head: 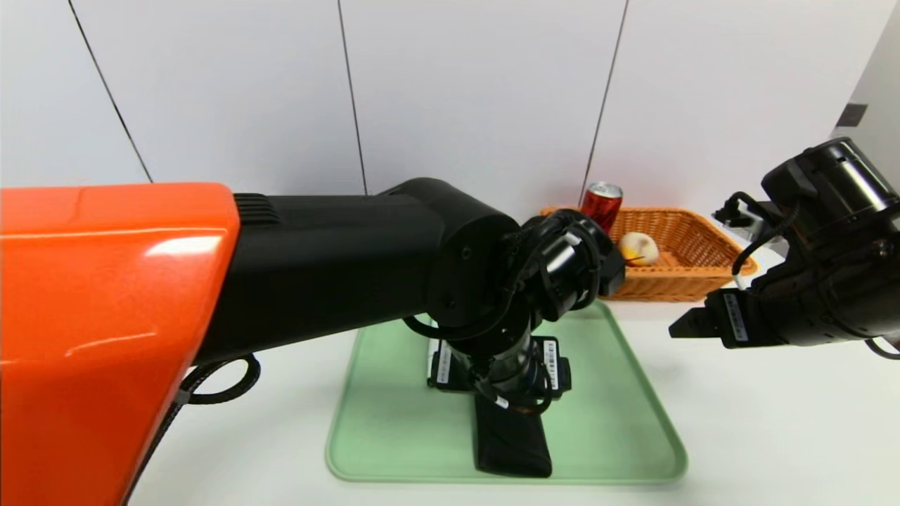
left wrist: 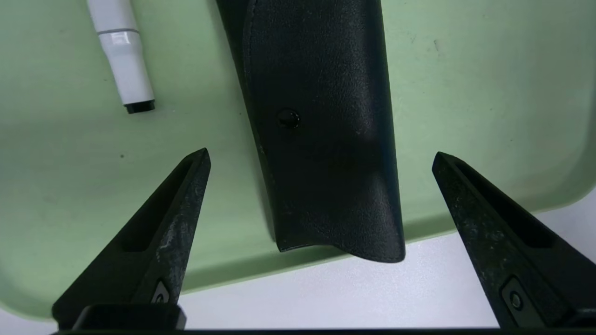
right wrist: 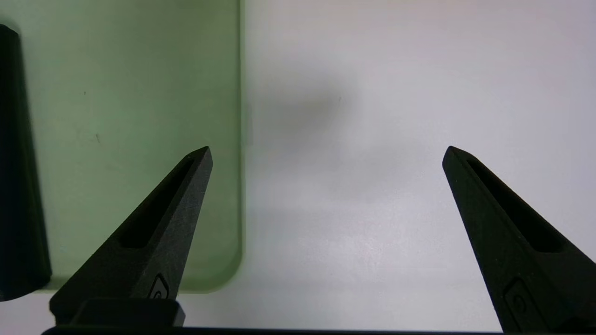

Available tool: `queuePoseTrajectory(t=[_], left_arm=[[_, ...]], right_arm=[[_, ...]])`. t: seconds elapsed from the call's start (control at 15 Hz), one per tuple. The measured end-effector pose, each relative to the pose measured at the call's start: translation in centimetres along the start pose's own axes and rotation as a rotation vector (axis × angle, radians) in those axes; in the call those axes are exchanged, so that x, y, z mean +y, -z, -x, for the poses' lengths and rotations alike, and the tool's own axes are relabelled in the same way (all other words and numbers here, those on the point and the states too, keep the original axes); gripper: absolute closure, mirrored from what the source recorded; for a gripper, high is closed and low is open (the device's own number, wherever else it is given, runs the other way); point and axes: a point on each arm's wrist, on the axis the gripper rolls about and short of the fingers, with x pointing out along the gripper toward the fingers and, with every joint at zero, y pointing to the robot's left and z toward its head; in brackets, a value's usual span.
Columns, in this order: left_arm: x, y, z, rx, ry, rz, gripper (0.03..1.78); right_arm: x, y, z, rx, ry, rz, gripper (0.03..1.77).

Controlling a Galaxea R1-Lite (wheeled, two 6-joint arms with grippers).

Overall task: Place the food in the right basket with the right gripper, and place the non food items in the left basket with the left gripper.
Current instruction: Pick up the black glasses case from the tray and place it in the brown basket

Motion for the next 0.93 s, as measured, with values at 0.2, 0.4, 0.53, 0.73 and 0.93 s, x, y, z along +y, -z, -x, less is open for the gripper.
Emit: queuePoseTrajectory(t=[0.2, 0.4, 0.53, 0.73, 0.93], left_arm=[[-0.4, -0.1, -1.1, -0.009, 0.007, -0.01, 0.12], [-0.5, 0.1, -2.1, 0.002, -0.007, -0.022, 0.12], [-0.6, 0.2, -2.7, 0.01, -0.016, -0.027, 0.12], [-0.7, 0.2, -3.4, -0.004, -0.028, -0.045, 0.12], [-0.8, 0.3, -3.7, -0.003, -0.031, -0.052, 0.12]], right_arm=[[-0.1, 0.6, -0.2, -0.024, -0.006, -0.006, 0.09], [-0.3, 0.8, -0.4, -0.044, -0.004, -0.013, 0.09], [-0.4, 0.9, -0.5, -0.045, -0.002, -0.016, 0.09], [-0.4, 0.9, -0.5, -0.042, -0.006, -0.017, 0.09], [-0.4, 0.9, -0.6, -0.046, -0.008, -0.017, 0.09]])
